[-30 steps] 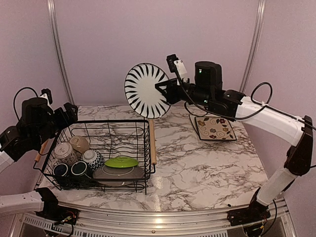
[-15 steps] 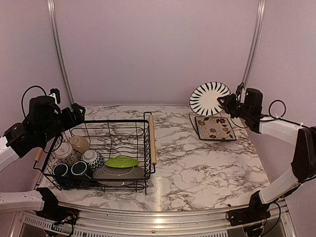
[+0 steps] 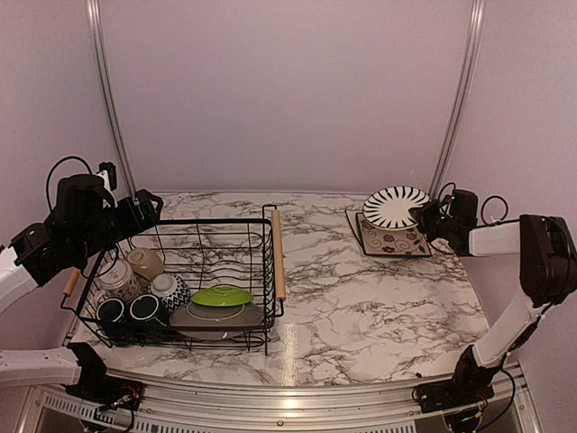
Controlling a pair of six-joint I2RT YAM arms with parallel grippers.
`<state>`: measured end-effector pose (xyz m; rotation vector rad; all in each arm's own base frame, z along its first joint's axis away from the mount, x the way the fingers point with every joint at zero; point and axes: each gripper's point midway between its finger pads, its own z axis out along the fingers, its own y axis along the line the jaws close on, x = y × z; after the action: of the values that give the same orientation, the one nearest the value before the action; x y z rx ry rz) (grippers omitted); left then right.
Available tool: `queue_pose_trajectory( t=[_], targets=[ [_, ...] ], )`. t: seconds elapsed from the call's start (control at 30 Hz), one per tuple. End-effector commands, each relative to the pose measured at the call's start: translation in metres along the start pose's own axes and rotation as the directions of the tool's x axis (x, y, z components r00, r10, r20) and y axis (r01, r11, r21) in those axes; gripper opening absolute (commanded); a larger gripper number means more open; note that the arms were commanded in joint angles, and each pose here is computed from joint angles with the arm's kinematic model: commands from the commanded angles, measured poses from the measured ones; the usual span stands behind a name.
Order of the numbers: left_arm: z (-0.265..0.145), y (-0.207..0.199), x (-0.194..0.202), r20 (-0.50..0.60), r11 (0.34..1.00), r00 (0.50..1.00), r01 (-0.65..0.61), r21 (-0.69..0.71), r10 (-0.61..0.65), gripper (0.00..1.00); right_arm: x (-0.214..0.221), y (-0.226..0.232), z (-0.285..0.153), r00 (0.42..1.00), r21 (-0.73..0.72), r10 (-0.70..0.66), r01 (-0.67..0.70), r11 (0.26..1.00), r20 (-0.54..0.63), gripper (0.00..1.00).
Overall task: Unload the mixed dishes from the dish rack
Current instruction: Place the plate with another plate.
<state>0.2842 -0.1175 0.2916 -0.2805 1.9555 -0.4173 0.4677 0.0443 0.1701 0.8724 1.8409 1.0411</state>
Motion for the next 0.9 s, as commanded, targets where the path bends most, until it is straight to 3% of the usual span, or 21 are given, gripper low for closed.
queue_pose_trajectory(
  t=[0.0,0.23,0.57,0.7,0.87],
  targets=[
    [-0.001,-0.006,-0.003,0.000,1.000,1.000,0.011,0.024,-0.011,0.99,-0.021,0.036,-0.005,0.997,-0.129,-0.005,0.014,0.991,0.074,0.00],
    [0.001,-0.007,-0.001,-0.008,0.999,1.000,0.012,0.029,-0.012,0.99,-0.018,0.002,0.006,0.998,-0.023,0.011,-0.010,1.000,0.063,0.00],
    [0.003,-0.011,0.004,-0.040,0.999,0.999,-0.001,0.038,0.003,0.99,-0.017,-0.018,0.025,0.998,-0.004,-0.052,0.052,0.999,0.041,0.04],
    [0.005,-0.012,0.008,-0.057,0.999,0.998,-0.016,0.042,0.019,0.99,-0.011,-0.029,0.031,0.995,0.028,-0.095,0.095,0.995,0.004,0.13],
    [0.013,-0.015,0.023,-0.136,0.996,0.988,-0.070,0.046,0.076,0.99,-0.014,-0.039,0.029,0.984,0.121,-0.178,0.179,0.976,-0.019,0.42]
  ],
)
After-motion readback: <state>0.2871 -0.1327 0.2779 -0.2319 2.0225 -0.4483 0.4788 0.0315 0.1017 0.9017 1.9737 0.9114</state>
